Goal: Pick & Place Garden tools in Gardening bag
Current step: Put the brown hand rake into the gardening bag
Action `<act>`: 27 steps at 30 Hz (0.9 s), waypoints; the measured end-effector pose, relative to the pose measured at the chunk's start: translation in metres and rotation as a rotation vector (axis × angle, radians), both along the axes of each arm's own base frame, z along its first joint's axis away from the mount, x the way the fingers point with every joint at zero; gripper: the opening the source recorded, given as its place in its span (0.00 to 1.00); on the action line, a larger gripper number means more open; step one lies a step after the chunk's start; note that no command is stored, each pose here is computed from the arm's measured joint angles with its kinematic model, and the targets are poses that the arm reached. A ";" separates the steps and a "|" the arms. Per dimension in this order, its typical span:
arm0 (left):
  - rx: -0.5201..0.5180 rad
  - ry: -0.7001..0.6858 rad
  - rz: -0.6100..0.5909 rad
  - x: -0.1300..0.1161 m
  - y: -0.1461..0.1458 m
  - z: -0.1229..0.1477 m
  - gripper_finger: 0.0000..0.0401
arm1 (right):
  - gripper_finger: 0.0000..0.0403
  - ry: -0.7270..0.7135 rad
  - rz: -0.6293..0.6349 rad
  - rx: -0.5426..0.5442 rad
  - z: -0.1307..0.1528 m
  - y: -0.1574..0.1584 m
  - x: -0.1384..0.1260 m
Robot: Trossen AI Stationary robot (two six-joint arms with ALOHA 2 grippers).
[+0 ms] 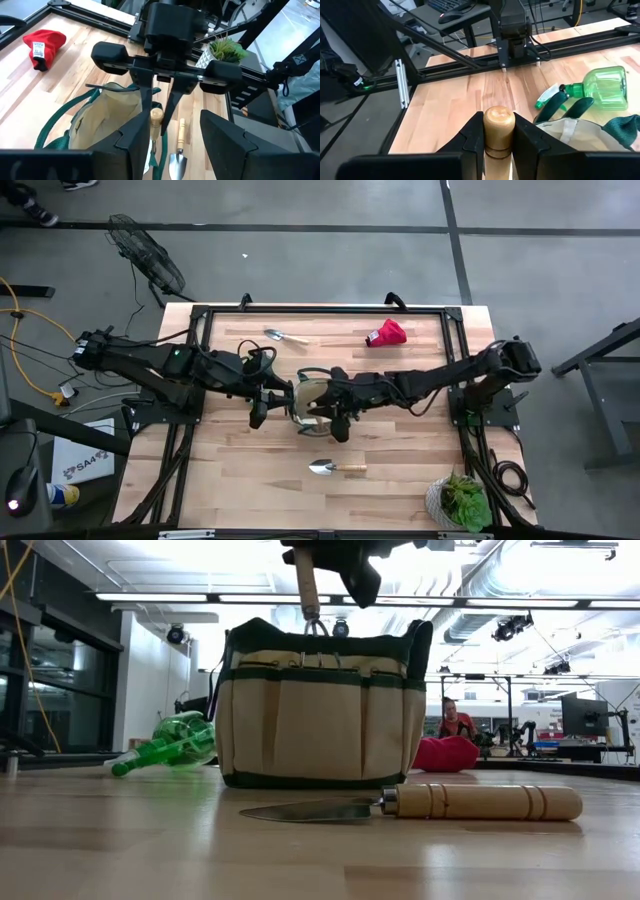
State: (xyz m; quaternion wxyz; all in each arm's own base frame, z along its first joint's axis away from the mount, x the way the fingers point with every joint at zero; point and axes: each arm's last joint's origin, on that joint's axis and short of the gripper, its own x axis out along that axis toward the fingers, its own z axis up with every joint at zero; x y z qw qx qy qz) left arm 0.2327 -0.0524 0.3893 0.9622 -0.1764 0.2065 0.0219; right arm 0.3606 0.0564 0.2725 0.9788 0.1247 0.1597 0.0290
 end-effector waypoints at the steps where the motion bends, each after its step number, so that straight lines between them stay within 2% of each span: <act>1: 0.000 0.000 0.000 0.000 0.000 0.000 0.43 | 0.14 0.001 -0.002 0.001 0.000 -0.001 0.000; 15: 0.001 0.000 0.000 0.000 0.000 0.000 0.43 | 0.15 0.053 0.001 -0.037 -0.006 -0.006 0.000; 27: 0.006 0.000 -0.001 0.000 0.000 0.000 0.43 | 0.15 0.025 0.076 -0.202 -0.005 0.015 -0.004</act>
